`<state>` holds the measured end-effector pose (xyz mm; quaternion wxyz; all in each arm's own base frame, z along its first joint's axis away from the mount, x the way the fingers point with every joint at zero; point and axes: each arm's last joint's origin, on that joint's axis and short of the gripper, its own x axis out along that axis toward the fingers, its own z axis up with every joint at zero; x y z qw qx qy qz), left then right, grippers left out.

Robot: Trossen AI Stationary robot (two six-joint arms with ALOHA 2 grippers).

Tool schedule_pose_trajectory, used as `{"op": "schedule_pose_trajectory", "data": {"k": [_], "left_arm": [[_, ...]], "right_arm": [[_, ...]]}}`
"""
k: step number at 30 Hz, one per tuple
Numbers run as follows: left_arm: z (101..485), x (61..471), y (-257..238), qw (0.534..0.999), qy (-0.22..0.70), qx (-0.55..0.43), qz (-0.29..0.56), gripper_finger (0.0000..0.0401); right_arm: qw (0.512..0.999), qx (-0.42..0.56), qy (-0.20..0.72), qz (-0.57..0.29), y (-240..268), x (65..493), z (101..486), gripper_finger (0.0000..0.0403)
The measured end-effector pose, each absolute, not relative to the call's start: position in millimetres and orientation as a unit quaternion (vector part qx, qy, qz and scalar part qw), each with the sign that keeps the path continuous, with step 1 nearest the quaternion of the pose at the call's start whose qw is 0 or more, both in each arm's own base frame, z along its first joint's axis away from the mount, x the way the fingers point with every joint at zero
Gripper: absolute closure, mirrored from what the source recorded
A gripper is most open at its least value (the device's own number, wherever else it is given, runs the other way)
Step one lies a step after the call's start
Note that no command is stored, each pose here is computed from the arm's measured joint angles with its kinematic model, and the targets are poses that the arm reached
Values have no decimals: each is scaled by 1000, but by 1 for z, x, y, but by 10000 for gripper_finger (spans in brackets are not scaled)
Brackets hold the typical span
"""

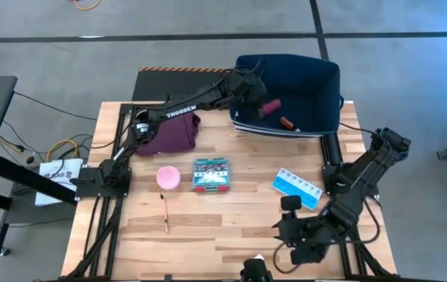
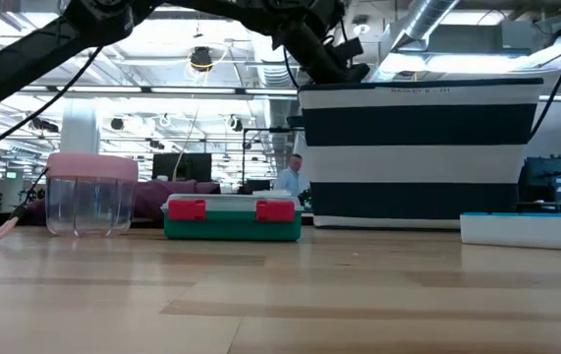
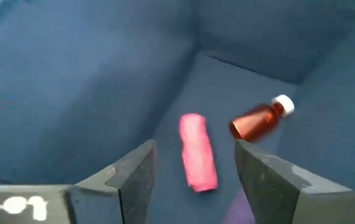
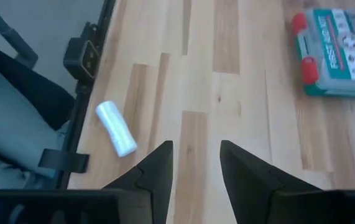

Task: Pick & place medical supplies in basket/bin
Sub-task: Put the white rolled gauze into the blue bin

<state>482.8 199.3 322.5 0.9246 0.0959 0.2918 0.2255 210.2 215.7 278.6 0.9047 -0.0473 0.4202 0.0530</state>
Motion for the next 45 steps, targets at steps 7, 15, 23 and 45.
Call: {"op": "schedule_pose_trajectory", "data": {"k": [7, 15, 23, 45], "left_arm": [[368, 469, 178, 939, 239, 111, 219, 191], [434, 426, 124, 951, 223, 112, 182, 191], [465, 377, 72, 951, 269, 48, 147, 191], [483, 347, -62, 960, 258, 72, 79, 191]], "right_arm": [[886, 23, 460, 60, 206, 220, 277, 276], [887, 26, 457, 62, 206, 221, 278, 243], [880, -28, 458, 122, 236, 237, 246, 165], [832, -136, 488, 227, 284, 286, 125, 154]]}}
